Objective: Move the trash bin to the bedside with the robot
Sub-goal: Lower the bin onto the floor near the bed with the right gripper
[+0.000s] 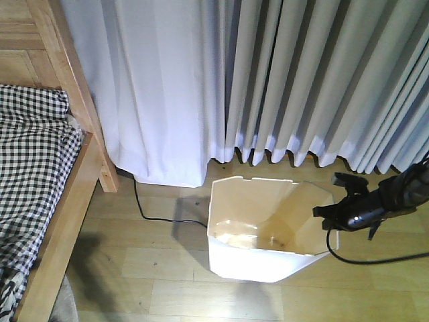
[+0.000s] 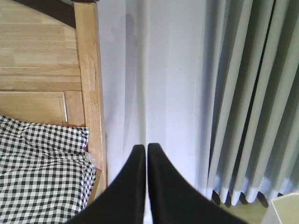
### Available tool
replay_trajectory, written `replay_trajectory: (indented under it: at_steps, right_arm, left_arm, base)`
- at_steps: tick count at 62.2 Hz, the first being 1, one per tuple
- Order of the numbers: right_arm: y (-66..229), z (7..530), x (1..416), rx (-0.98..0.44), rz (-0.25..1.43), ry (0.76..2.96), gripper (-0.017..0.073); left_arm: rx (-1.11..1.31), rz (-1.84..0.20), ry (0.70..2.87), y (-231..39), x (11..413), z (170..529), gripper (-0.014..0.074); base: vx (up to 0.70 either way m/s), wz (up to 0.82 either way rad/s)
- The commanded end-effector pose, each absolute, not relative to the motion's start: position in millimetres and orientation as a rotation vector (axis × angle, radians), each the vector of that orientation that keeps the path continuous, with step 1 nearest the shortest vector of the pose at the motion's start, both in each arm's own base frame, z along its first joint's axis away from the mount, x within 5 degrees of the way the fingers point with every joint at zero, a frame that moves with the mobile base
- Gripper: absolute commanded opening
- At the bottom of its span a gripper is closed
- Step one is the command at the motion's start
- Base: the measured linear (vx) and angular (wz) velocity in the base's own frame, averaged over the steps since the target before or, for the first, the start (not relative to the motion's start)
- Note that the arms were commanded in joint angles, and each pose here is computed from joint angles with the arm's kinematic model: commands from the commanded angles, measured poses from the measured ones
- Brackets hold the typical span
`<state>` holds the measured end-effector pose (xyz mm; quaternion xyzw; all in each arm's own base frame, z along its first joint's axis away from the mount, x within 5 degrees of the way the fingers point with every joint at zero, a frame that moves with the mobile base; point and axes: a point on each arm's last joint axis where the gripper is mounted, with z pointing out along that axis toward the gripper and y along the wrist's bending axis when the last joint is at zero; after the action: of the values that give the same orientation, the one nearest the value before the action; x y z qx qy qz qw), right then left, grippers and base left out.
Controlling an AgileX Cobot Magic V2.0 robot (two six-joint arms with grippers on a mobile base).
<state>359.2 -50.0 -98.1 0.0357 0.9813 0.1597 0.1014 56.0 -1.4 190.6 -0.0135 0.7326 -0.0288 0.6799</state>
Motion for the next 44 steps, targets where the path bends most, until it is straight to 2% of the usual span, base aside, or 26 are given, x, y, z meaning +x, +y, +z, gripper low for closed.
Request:
replay_trajectory:
  at_steps: [1,23,44]
  right_arm:
    - [-47,-78,383,0.142,0.716,2.776,-0.0003]
    - [-49,-127,399,0.159,0.728,2.770,-0.0003]
    - [-13,-149,413,0.055,0.708,2.783,-0.0003]
  left_arm:
    - [-0.035,-0.079,1.585,-2,57,189,-0.0006]
    - [-0.035,-0.079,1.585,-2,57,189,-0.0006]
    - [-0.035,-0.079,1.585,-2,57,189,-0.0006]
  base:
    - [0.00,0.00]
    - [0.00,0.00]
    - [0.00,0.00]
